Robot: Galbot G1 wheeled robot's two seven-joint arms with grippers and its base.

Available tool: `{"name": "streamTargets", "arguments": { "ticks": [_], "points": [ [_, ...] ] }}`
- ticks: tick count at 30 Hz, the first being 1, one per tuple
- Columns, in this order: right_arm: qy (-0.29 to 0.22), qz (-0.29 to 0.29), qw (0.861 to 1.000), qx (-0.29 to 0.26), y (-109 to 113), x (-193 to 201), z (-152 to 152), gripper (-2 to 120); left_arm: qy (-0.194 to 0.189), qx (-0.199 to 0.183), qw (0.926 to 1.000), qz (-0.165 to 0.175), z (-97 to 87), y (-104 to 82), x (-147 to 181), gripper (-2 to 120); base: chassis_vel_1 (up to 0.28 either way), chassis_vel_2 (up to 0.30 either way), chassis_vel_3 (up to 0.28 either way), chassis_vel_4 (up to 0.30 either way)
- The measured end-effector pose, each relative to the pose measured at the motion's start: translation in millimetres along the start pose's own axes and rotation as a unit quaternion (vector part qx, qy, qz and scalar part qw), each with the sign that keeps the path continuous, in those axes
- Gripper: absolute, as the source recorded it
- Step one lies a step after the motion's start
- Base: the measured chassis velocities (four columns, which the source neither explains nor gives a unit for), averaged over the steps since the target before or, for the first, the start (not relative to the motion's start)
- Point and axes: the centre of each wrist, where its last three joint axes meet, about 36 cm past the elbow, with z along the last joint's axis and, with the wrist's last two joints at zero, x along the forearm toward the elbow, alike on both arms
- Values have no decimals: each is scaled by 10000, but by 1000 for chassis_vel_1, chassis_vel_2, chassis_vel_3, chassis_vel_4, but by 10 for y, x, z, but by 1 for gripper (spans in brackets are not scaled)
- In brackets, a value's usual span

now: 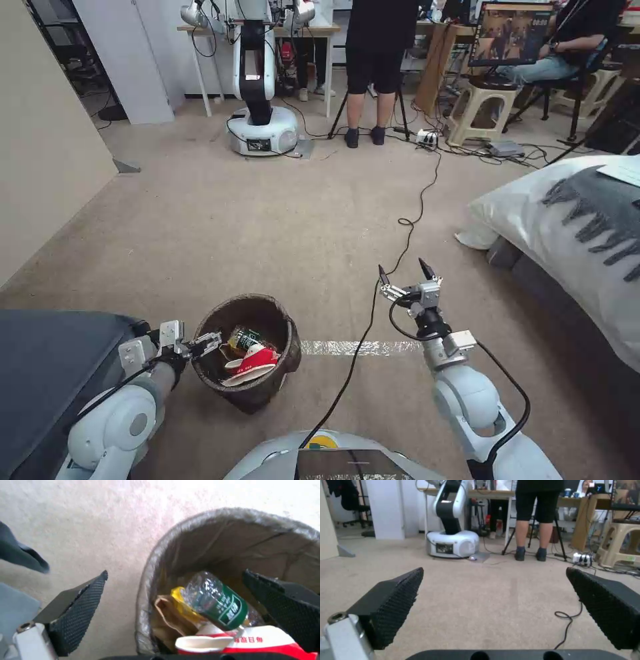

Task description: Pick up the trash bin, then pick up the garbage from the floor and place it into the trash bin.

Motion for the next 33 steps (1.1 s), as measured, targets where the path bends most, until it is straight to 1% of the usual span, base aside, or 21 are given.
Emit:
{"name": "streamTargets", "arguments": {
  "ticks": [6,9,10,11,12,14,15,16,17,18,19,20,21,22,24,25,26,28,30,31,33],
  "points": [
    [-17,7,10000,-11,2,0,-17,100,-247,-281,9992,-154,-43,-58,123,100,0,0,0,0],
    [-11,44,10000,-17,-5,27,-26,100,-896,-542,9945,-4,-4,-59,141,100,0,0,0,0],
    [-11,44,10000,-17,-5,27,-26,100,-896,-542,9945,-4,-4,-59,141,100,0,0,0,0],
    [-8,59,10000,-18,-8,37,-29,100,-1139,-638,9914,44,13,-53,134,100,0,0,0,0],
    [-10,79,10000,-19,-13,47,-35,100,-1493,-708,9862,103,35,-48,126,100,0,0,0,0],
    [-8,108,9999,-21,-18,61,-40,100,-1923,-761,9783,134,58,-43,115,100,0,0,0,0],
    [-8,108,9999,-21,-18,61,-40,100,-1923,-761,9783,134,58,-43,115,100,0,0,0,0],
    [-6,123,9999,-20,-19,69,-42,100,-2150,-780,9734,160,74,-36,104,100,0,0,0,0],
    [-3,146,9999,-25,-12,84,-43,100,-2463,-810,9656,175,106,-19,80,100,0,0,0,0],
    [0,153,9999,-25,-7,91,-43,100,-2666,-831,9600,180,131,-6,65,100,0,0,0,0],
    [3,163,9999,-20,6,101,-40,100,-2924,-849,9523,188,167,15,45,100,0,0,0,0],
    [3,163,9999,-20,6,101,-40,100,-2924,-849,9523,188,167,15,45,100,0,0,0,0],
    [5,167,9999,-18,13,106,-40,100,-3050,-848,9484,186,186,24,37,100,0,0,0,0],
    [7,177,9998,-17,30,118,-40,100,-3317,-813,9397,176,229,37,25,100,0,0,0,0],
    [8,242,9997,-5,74,143,-37,100,-3669,-739,9272,126,297,33,12,100,0,0,0,0],
    [2,271,9996,3,92,151,-33,100,-3772,-728,9232,99,318,28,8,100,0,0,0,0],
    [2,271,9996,3,92,151,-33,100,-3772,-728,9232,99,318,28,8,100,0,0,0,0],
    [-7,400,9992,-16,165,177,-29,100,-4034,-720,9122,-29,383,2,-15,100,0,0,0,0],
    [-6,466,9989,-53,228,206,-28,100,-4178,-714,9056,-157,426,-17,-35,100,0,0,0,0],
    [-6,466,9989,-53,228,206,-28,100,-4178,-714,9056,-157,426,-17,-35,100,0,0,0,0],
    [4,520,9986,-45,302,263,-25,100,-4303,-740,8993,-272,479,-28,-59,100,0,0,0,0]
  ]
}}
